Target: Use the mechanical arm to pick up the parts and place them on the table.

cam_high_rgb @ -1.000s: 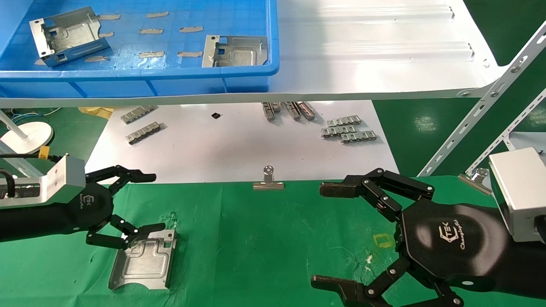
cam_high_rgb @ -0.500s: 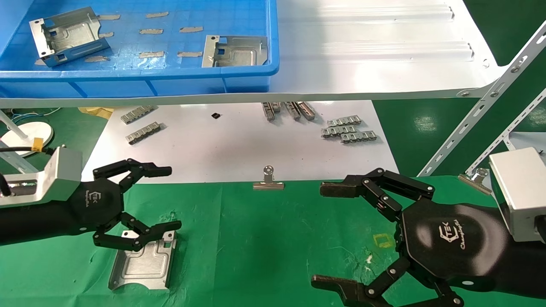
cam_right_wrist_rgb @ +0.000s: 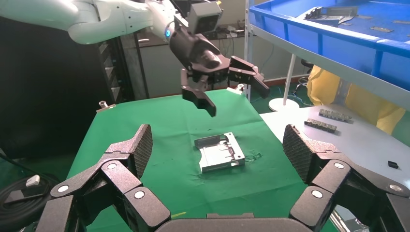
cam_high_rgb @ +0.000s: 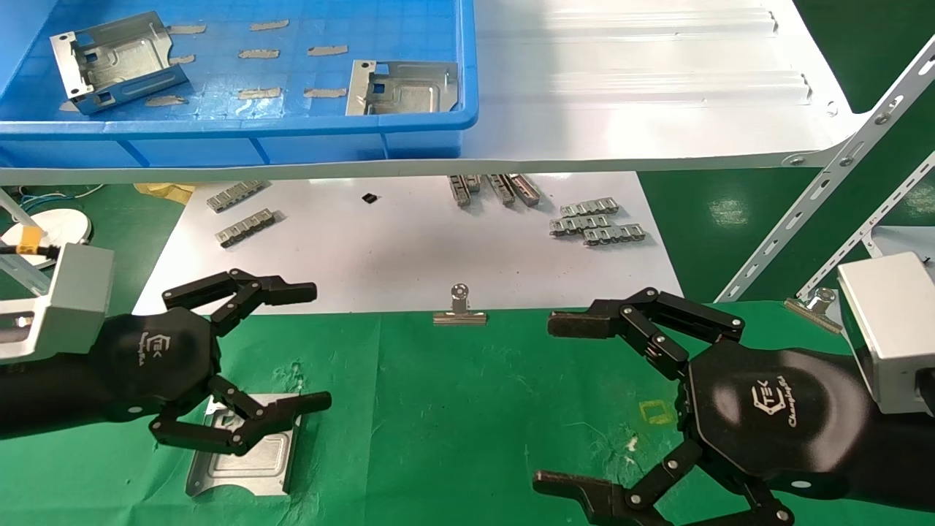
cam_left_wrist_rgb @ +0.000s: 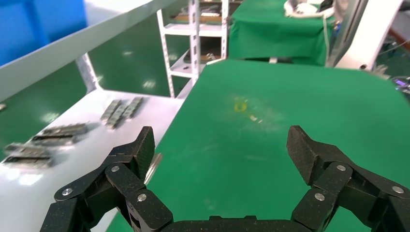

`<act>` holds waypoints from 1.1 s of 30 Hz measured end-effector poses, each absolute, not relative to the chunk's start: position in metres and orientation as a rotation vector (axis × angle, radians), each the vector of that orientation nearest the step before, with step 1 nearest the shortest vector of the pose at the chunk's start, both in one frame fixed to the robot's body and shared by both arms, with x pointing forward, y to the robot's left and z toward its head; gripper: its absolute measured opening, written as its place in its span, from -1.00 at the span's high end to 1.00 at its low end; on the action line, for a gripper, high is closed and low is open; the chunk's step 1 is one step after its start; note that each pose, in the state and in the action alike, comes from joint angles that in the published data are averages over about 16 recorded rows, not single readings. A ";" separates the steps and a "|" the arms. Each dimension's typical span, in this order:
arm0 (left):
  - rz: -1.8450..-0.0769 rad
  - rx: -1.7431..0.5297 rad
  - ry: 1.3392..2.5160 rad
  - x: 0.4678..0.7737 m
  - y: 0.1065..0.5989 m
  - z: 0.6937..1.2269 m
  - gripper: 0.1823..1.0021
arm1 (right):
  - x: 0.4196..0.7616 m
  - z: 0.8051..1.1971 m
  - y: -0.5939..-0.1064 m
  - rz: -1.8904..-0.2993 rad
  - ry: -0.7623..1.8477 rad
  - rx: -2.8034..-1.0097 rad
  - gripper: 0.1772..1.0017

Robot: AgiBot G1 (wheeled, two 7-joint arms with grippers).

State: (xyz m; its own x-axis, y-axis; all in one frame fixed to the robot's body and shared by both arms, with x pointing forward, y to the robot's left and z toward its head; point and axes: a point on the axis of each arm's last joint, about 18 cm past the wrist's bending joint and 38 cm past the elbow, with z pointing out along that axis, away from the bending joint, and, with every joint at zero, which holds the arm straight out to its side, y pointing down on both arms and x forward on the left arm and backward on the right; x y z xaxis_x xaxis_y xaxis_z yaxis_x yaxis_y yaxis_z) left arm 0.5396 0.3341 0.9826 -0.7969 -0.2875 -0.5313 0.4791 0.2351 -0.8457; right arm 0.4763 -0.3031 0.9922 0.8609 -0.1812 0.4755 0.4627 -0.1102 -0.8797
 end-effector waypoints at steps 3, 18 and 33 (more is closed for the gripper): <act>-1.653 0.190 1.902 0.530 0.329 0.985 -1.00 | 0.476 0.992 -0.303 -0.552 -0.226 -1.593 -1.00; -1.782 0.271 1.919 0.482 0.303 0.992 -1.00 | 0.476 0.992 -0.303 -0.552 -0.226 -1.593 -1.00; -1.808 0.293 1.924 0.470 0.298 0.993 -1.00 | 0.476 0.992 -0.303 -0.553 -0.226 -1.593 -1.00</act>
